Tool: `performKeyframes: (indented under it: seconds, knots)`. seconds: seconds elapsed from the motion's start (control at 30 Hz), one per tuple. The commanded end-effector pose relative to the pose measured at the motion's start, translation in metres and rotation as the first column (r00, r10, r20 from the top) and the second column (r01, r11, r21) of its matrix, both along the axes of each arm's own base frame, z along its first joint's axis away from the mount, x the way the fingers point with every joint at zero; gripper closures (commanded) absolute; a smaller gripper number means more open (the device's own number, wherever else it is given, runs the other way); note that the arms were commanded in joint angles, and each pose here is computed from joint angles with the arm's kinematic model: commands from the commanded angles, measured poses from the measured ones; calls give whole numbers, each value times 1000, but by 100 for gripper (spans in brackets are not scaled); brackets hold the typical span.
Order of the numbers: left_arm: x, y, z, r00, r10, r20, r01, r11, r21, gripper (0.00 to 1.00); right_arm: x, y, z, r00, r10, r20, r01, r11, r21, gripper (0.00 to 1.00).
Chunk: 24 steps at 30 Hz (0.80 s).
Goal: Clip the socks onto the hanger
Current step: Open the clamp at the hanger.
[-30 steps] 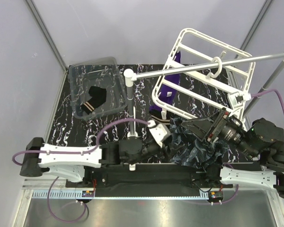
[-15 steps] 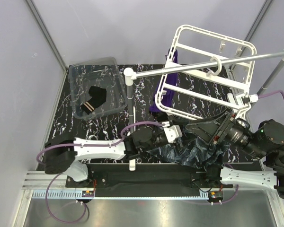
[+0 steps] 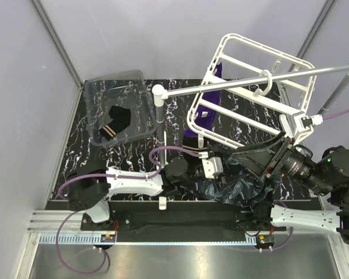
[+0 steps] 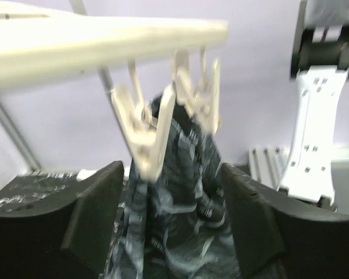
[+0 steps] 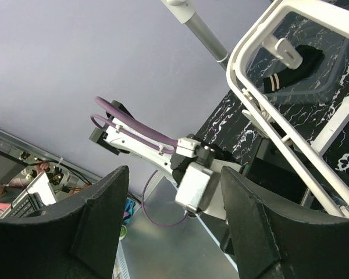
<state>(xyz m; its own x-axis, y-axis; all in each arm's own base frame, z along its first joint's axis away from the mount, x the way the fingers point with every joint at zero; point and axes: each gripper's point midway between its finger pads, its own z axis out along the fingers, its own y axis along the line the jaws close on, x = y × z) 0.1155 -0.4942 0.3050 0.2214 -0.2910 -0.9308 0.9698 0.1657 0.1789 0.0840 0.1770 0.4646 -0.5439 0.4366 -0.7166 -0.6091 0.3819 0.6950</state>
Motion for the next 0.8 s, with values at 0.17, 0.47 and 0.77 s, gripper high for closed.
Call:
performKeyframes:
  seconds: [0.17,0.47,0.77]
  knots:
    - [-17,4,58,996,-92,11,93,982,-163,43,-3,4,10,999,26,22,-26,1000,13,28]
    - [-21,1,58,985,-140,-105,128,986,-107,72,-5,18,-6,998,57,-10,-58,997,-44,28]
    - [-15,14,63,975,-118,-189,99,989,-108,59,-3,14,-30,998,37,-52,-42,995,-91,28]
